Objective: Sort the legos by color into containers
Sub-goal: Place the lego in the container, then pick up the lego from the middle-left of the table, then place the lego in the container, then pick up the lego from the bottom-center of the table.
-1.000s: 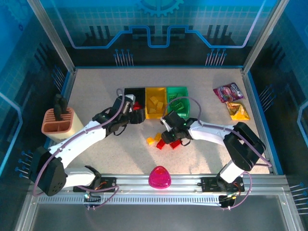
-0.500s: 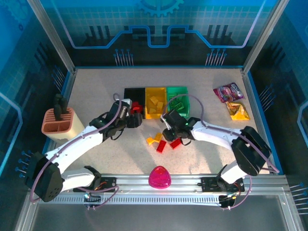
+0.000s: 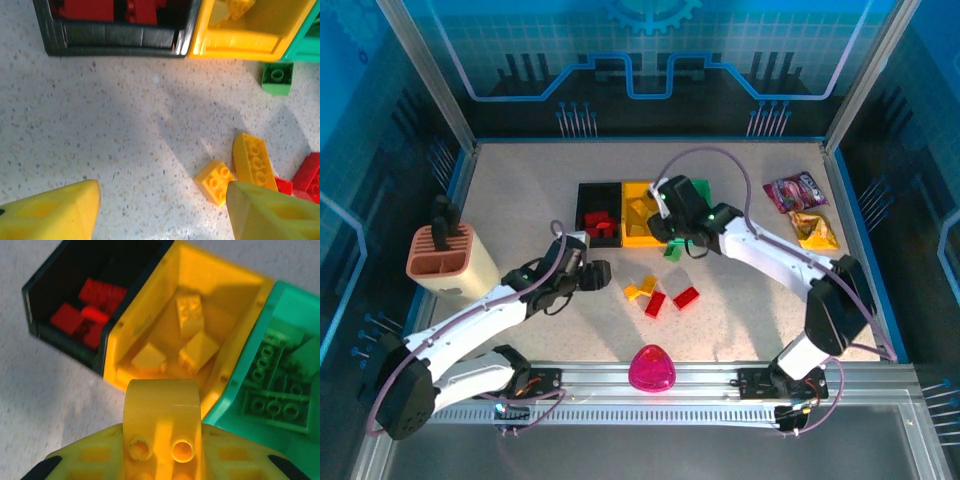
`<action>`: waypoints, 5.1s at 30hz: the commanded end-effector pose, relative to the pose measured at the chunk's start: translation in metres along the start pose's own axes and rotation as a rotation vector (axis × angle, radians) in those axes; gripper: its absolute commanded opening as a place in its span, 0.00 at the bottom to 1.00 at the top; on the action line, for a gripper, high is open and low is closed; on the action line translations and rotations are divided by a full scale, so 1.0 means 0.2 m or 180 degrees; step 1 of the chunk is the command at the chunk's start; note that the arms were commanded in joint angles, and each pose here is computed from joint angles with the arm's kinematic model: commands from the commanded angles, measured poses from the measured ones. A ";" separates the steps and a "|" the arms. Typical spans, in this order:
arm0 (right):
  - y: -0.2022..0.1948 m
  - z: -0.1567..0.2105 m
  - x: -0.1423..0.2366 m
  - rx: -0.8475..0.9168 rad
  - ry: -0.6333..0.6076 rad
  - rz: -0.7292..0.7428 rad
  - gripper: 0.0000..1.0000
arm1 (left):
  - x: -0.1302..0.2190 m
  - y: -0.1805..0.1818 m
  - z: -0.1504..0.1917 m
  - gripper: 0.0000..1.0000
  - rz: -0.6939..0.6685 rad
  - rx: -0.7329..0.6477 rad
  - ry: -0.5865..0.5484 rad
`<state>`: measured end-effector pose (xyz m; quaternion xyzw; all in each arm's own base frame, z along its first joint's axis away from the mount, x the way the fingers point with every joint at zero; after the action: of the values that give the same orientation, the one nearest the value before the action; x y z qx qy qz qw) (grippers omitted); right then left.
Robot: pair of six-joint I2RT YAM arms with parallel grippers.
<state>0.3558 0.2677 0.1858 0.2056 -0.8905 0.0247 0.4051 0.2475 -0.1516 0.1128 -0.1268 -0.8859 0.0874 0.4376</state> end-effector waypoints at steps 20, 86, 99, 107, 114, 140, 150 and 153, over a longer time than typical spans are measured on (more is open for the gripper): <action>0.01 -0.09 -0.12 -0.0111 0.0200 -0.0051 0.80 | 0.04 -0.19 0.15 0.64 0.0530 -0.0345 0.0011; -0.51 0.59 0.16 -0.1283 -0.0001 0.0130 0.77 | -0.26 -0.58 -0.45 0.26 0.0256 -0.1223 0.0360; -0.48 0.74 0.21 -0.1375 0.0182 0.0151 0.77 | -0.48 -0.42 -0.91 0.26 0.0045 -0.0873 0.0067; -0.47 0.75 0.25 -0.1357 0.0155 0.0169 0.77 | -0.45 -0.25 -1.00 0.26 -0.0096 -0.0645 -0.0007; -0.42 0.76 0.22 -0.1256 0.0265 0.0154 0.77 | -0.47 0.01 -0.97 0.26 -0.0302 -0.0282 0.0043; -0.21 1.01 0.03 -0.1214 0.1080 0.0692 0.86 | 0.05 0.11 -0.72 0.75 -0.0225 -0.0035 -0.0487; -0.10 1.06 -0.09 -0.1218 0.1271 0.0825 0.83 | 0.07 0.22 -0.43 0.74 -0.0362 0.0080 -0.0323; -0.07 1.05 -0.10 -0.1191 0.1286 0.0776 0.77 | 0.08 0.23 -0.40 0.74 -0.0381 0.0085 -0.0324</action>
<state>0.2226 0.2097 0.0260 0.0127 -0.7987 -0.0457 0.5999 0.3139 -0.1025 0.1599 -0.0735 -0.9087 0.0733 0.4044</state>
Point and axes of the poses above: each hand's point on the last joint's axis, 136 mm out from that joint toward the fingers, its own x axis back along the fingers, its own y axis along the line the jaws close on, z = x × y, the point moved 1 cm from there along x, back along the fingers, and after that the axes turned 8 degrees about -x, right-handed, at the moved point
